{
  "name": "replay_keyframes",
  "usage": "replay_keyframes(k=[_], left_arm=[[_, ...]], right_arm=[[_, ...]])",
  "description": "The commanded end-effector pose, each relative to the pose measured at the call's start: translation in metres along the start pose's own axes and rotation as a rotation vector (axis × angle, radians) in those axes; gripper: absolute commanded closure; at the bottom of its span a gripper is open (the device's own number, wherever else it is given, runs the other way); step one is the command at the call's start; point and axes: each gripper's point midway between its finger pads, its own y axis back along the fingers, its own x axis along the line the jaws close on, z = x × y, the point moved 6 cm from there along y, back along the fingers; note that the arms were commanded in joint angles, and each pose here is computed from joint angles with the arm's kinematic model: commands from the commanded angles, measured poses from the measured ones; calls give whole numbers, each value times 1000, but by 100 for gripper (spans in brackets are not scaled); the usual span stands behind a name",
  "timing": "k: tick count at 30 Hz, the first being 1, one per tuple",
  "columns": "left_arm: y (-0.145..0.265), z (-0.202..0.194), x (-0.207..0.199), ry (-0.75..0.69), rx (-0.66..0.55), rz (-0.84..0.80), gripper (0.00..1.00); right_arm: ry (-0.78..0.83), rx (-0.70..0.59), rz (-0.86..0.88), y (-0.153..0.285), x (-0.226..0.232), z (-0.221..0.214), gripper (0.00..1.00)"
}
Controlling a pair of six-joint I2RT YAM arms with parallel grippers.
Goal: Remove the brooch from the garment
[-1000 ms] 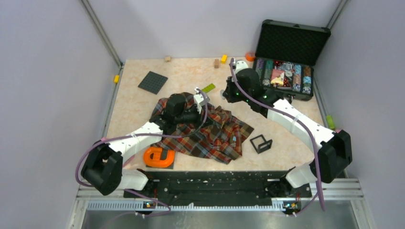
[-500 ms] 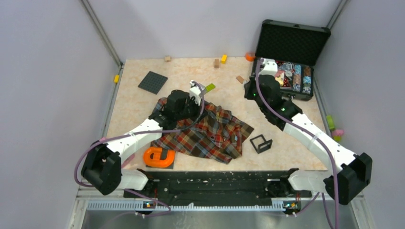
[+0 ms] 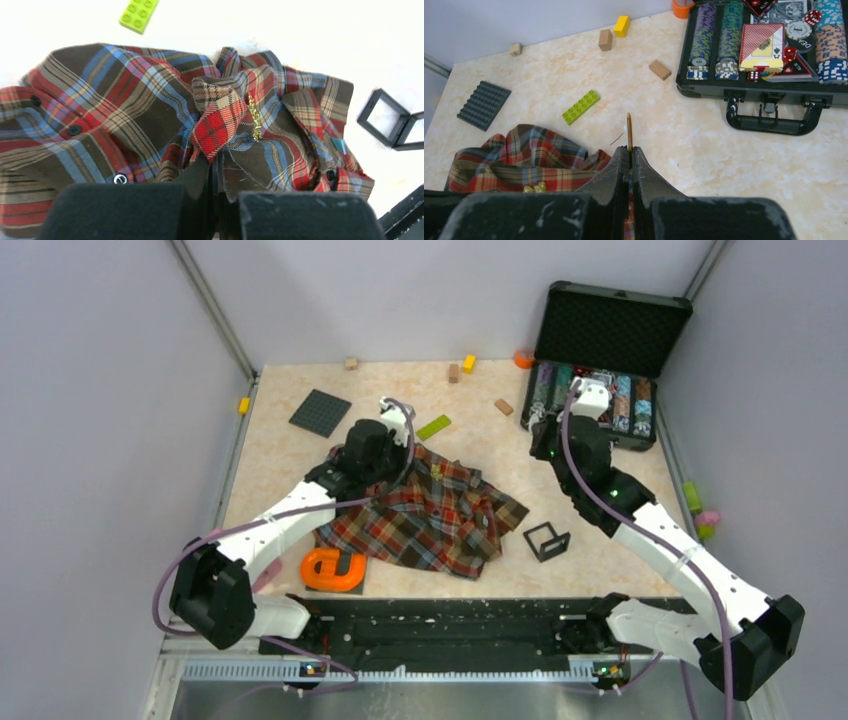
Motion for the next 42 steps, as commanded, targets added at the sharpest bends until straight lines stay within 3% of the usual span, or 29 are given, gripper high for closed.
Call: replay_keyframes(k=[1, 6, 9, 18, 20, 24, 32, 38, 42], left_arm=[[24, 67, 7, 23, -157, 64, 100], [55, 117, 31, 58, -265, 146, 100], [73, 149, 38, 76, -328, 94, 100], [128, 255, 8, 27, -513, -25, 100], [130, 262, 6, 29, -516, -33, 100], [108, 242, 14, 58, -460, -16, 100], [46, 151, 32, 190, -319, -16, 100], [21, 97, 40, 236, -224, -20, 100], [10, 71, 53, 272, -177, 59, 100]], right_arm=[[-19, -35, -20, 8, -6, 8, 100], [-24, -46, -25, 17, -10, 14, 100], [-33, -52, -18, 23, -13, 15, 100], [-39, -63, -1, 30, -13, 19, 100], [-41, -62, 6, 30, -13, 19, 100], [-44, -59, 21, 30, -11, 16, 100], [-40, -34, 81, 19, 2, 11, 100], [-78, -13, 117, 17, 8, 6, 100], [-76, 28, 151, 19, 9, -4, 100]])
